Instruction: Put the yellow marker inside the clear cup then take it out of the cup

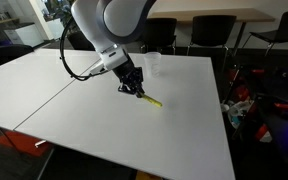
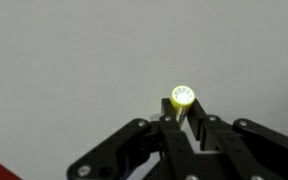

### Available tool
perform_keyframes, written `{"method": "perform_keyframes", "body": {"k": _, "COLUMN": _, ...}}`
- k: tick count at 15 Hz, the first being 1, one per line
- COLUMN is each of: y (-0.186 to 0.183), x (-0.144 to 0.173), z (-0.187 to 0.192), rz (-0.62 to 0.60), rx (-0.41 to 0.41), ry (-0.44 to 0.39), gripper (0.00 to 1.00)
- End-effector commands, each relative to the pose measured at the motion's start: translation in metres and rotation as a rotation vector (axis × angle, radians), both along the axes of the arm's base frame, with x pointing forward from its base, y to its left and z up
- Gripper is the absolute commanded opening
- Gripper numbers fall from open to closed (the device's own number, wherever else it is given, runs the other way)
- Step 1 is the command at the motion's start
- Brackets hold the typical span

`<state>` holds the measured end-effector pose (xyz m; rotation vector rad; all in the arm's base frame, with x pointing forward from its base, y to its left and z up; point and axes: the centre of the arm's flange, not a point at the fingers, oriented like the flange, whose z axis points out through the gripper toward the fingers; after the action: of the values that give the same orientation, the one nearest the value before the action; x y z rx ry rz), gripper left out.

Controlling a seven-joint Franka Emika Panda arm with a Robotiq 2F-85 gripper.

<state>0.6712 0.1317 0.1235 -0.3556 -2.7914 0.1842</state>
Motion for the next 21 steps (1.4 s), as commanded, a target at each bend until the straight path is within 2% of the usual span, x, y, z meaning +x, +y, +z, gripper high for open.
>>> {"method": "perform_keyframes", "body": {"k": 1, "y": 0.0, "x": 0.018, "z": -0.013, "rz": 0.059, "rx": 0.025, "ry": 0.031, "gripper": 0.05}}
{"method": "perform_keyframes", "body": {"k": 4, "y": 0.004, "x": 0.017, "z": -0.023, "rz": 0.096, "rx": 0.026, "ry": 0.031, "gripper": 0.06}}
{"method": "perform_keyframes", "body": {"k": 5, "y": 0.005, "x": 0.017, "z": -0.023, "rz": 0.108, "rx": 0.029, "ry": 0.034, "gripper": 0.45}}
{"method": "perform_keyframes", "body": {"k": 6, "y": 0.006, "x": 0.017, "z": -0.024, "rz": 0.115, "rx": 0.029, "ry": 0.035, "gripper": 0.46}}
{"method": "perform_keyframes", "body": {"k": 9, "y": 0.008, "x": 0.009, "z": -0.021, "rz": 0.114, "rx": 0.016, "ry": 0.02, "gripper": 0.67}}
{"method": "perform_keyframes", "body": {"k": 13, "y": 0.015, "x": -0.012, "z": -0.004, "rz": 0.097, "rx": -0.052, "ry": -0.054, "gripper": 0.97}}
{"method": "perform_keyframes", "body": {"k": 14, "y": 0.018, "x": -0.017, "z": 0.004, "rz": 0.099, "rx": -0.068, "ry": -0.083, "gripper": 1.0}}
{"method": "perform_keyframes", "body": {"k": 17, "y": 0.025, "x": -0.026, "z": 0.026, "rz": 0.08, "rx": -0.091, "ry": -0.174, "gripper": 1.0}}
{"method": "perform_keyframes", "body": {"k": 21, "y": 0.027, "x": -0.041, "z": 0.058, "rz": 0.026, "rx": -0.09, "ry": -0.278, "gripper": 1.0}}
